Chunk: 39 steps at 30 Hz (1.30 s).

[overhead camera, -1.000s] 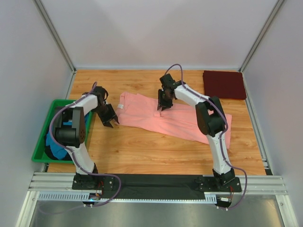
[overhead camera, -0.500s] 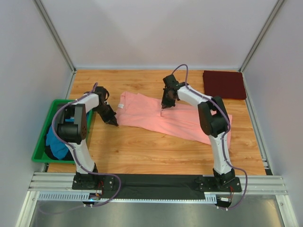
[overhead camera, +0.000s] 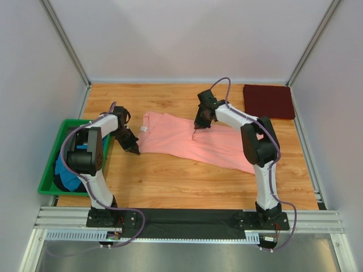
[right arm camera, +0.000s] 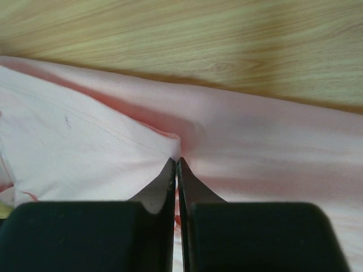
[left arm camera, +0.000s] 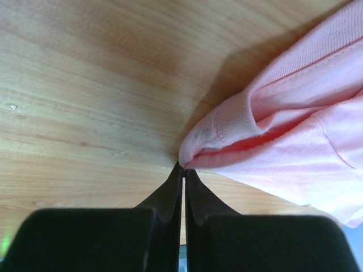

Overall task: Fold and stack the t-shirts
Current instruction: Fold the tshirt

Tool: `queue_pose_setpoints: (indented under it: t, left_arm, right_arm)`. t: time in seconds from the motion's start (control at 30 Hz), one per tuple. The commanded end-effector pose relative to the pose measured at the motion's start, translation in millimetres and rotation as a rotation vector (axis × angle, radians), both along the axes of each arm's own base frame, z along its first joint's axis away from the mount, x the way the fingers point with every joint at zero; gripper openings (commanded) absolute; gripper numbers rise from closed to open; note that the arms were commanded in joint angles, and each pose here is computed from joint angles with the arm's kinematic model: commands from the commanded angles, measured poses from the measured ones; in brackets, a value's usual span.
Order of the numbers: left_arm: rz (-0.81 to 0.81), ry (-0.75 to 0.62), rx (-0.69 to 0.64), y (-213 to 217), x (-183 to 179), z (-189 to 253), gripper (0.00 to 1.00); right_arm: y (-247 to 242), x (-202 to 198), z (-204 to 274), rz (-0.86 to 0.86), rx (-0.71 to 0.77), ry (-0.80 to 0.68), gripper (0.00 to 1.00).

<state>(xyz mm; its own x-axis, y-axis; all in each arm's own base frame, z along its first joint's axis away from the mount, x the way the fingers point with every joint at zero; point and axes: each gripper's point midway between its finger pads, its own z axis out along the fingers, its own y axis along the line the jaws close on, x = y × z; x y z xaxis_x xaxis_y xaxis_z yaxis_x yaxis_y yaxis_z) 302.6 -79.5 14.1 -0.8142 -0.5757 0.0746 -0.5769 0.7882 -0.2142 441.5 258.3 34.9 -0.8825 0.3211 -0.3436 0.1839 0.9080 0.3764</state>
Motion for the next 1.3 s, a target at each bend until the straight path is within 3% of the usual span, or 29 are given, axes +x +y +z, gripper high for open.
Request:
queue_pose_setpoints:
  t: [0.0, 0.03, 0.17, 0.27, 0.47, 0.53, 0.57, 0.8, 1.03, 1.27]
  left_arm:
    - [0.011, 0.017, 0.076, 13.6, -13.0, 5.8, 0.00]
    - [0.010, 0.012, 0.075, 13.3, -12.3, 7.1, 0.00]
    - [-0.004, 0.004, 0.083, 15.2, -13.1, 13.5, 0.00]
    - [-0.022, -0.005, 0.102, 19.1, -14.9, 18.5, 0.00]
    - [-0.037, -0.015, 0.063, 12.7, -15.8, 18.7, 0.00]
    - [-0.039, -0.022, 0.051, 10.6, -14.4, 18.5, 0.00]
    - [-0.041, -0.026, 0.049, 10.4, -13.8, 18.2, 0.00]
    - [-0.060, -0.030, 0.041, 7.8, -11.3, 17.2, 0.00]
    - [-0.071, -0.028, 0.055, 8.6, -12.4, 18.8, 0.00]
    - [-0.081, -0.028, 0.064, 7.7, -15.9, 19.2, 0.00]
  right_arm:
    - [-1.1, 18.1, 44.2, 0.010, 0.015, -0.111, 0.00]
    - [-2.1, 16.6, 47.9, 0.024, 0.007, -0.110, 0.02]
    - [-22.0, 1.0, 76.0, 0.032, -0.050, -0.098, 0.29]
    - [-58.8, -26.6, 93.5, -0.046, -0.132, -0.033, 0.38]
    - [-151.5, -127.8, 71.0, -0.235, -0.261, 0.276, 0.38]
    - [-175.0, -146.5, 76.8, -0.283, -0.265, 0.266, 0.37]
    - [-197.9, -166.4, 60.9, -0.336, -0.278, 0.328, 0.36]
    - [-247.6, -214.9, 33.2, -0.531, -0.298, 0.436, 0.35]
    - [-275.3, -244.5, 10.8, -0.702, -0.321, 0.526, 0.41]
    - [-301.5, -255.3, 4.1, -0.826, -0.326, 0.437, 0.45]
